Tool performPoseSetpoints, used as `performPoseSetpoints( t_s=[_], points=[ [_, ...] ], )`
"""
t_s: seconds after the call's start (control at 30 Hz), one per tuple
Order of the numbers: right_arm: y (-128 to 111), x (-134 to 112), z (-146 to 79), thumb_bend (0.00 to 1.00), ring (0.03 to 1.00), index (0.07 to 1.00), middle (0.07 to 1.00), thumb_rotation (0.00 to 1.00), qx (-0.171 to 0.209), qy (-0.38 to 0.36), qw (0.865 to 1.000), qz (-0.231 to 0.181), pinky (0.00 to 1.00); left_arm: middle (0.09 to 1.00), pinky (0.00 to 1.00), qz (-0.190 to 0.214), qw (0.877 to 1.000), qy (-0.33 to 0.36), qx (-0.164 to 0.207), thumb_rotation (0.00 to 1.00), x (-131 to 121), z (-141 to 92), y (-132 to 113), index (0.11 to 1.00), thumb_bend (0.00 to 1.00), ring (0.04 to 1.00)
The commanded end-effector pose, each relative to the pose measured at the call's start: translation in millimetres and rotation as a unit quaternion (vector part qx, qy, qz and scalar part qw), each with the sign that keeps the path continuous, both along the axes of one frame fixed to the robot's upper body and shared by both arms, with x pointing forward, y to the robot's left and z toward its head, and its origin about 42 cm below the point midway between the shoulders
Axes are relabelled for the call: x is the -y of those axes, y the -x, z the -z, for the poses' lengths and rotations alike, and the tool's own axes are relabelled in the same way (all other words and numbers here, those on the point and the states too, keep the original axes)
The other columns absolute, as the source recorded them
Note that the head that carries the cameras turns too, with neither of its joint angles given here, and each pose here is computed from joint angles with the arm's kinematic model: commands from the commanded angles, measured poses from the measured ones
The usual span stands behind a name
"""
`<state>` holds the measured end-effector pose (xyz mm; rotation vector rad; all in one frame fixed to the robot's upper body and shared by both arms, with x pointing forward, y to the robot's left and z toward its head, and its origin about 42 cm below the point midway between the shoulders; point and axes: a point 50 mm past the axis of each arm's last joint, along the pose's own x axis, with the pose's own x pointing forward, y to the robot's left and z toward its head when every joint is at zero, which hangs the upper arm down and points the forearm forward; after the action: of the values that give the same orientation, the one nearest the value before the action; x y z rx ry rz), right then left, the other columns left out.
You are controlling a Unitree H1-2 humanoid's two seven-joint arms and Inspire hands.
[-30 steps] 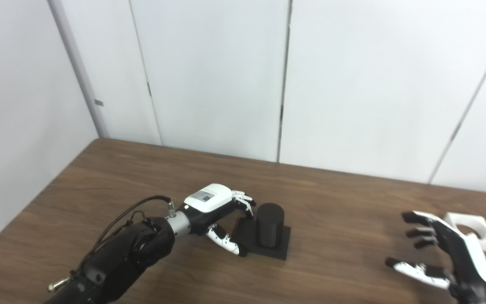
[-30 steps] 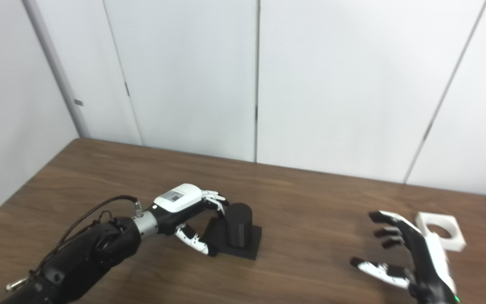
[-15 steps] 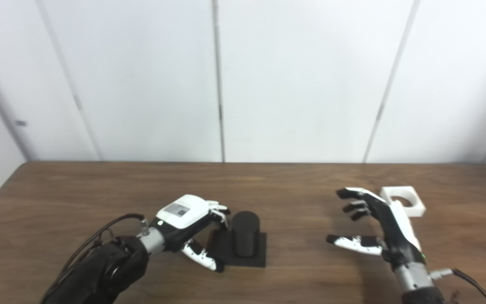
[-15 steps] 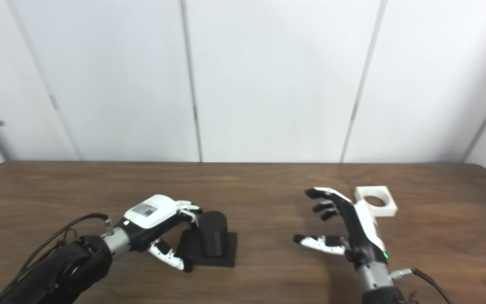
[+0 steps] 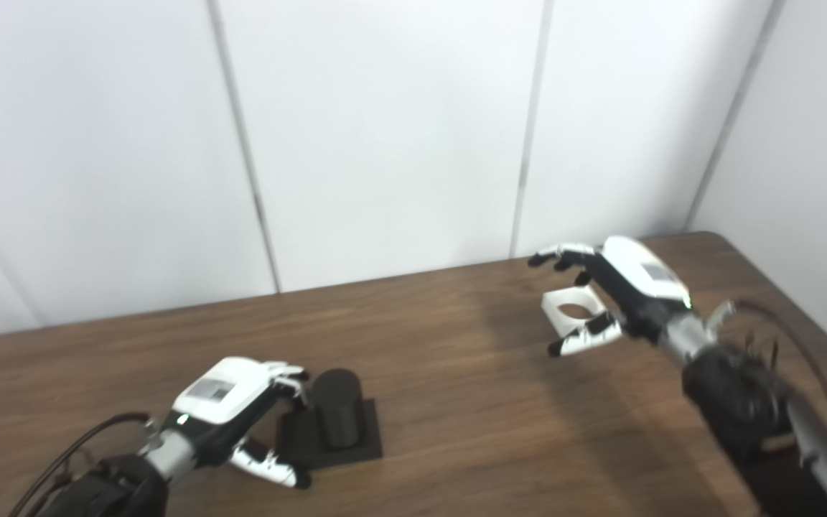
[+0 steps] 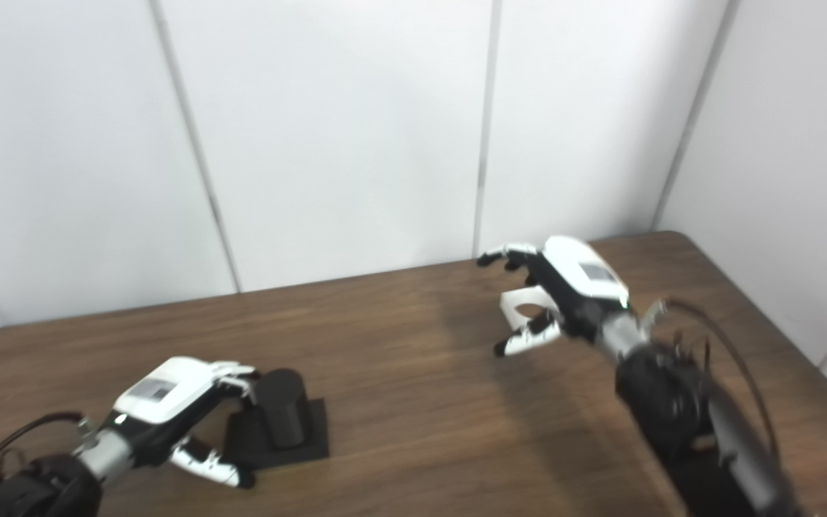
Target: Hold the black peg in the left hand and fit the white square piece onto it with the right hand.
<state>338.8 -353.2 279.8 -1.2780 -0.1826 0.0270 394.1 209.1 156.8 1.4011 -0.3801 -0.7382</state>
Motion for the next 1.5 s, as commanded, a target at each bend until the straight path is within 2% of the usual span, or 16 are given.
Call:
performPoseSetpoints(
  t_s=[0.0,0.1,0.23,0.53,0.67,0.9,1.13,1.47],
  points=[
    [-12,4,-32,0.78,0.789,0.770,0.852,0.11,0.020,0.049,0.999,0.005,0.63,0.863,0.83,0.015,0.995,-0.079,-0.063,0.07,-8,48,25,0.490,0.52,0.872],
    [-25,9,-46,0.84,0.826,0.782,0.877,0.11,-0.004,0.095,0.995,0.019,0.66,0.861,0.83,0.017,0.995,-0.079,-0.062,0.07,-13,49,26,0.490,0.52,0.865],
    [-42,13,-54,0.89,0.857,0.802,0.902,0.15,-0.036,0.131,0.990,0.038,0.69,0.858,0.80,0.019,0.995,-0.078,-0.062,0.07,-16,49,27,0.490,0.52,0.853],
    [-74,19,-56,0.94,0.943,0.850,0.959,0.20,-0.111,0.166,0.977,0.070,0.83,0.854,0.79,0.020,0.996,-0.067,-0.063,0.06,-26,52,31,0.489,0.52,0.850],
    [-88,18,-49,0.96,0.946,0.862,0.964,0.17,-0.136,0.168,0.973,0.081,0.85,0.857,0.80,0.023,0.995,-0.071,-0.067,0.07,-28,53,31,0.489,0.52,0.853],
    [-105,16,-36,0.99,0.926,0.874,0.952,0.17,-0.148,0.151,0.972,0.104,0.83,0.860,0.80,0.029,0.994,-0.076,-0.070,0.07,-29,56,32,0.490,0.52,0.853],
    [-116,9,-17,0.99,0.915,0.855,0.942,0.18,-0.156,0.140,0.973,0.096,0.79,0.860,0.80,0.029,0.994,-0.072,-0.071,0.07,-29,55,33,0.490,0.52,0.853],
    [-124,4,9,0.96,0.912,0.854,0.943,0.19,-0.179,0.123,0.971,0.096,0.79,0.858,0.78,0.029,0.995,-0.075,-0.067,0.07,-27,50,35,0.489,0.52,0.848]
  ],
)
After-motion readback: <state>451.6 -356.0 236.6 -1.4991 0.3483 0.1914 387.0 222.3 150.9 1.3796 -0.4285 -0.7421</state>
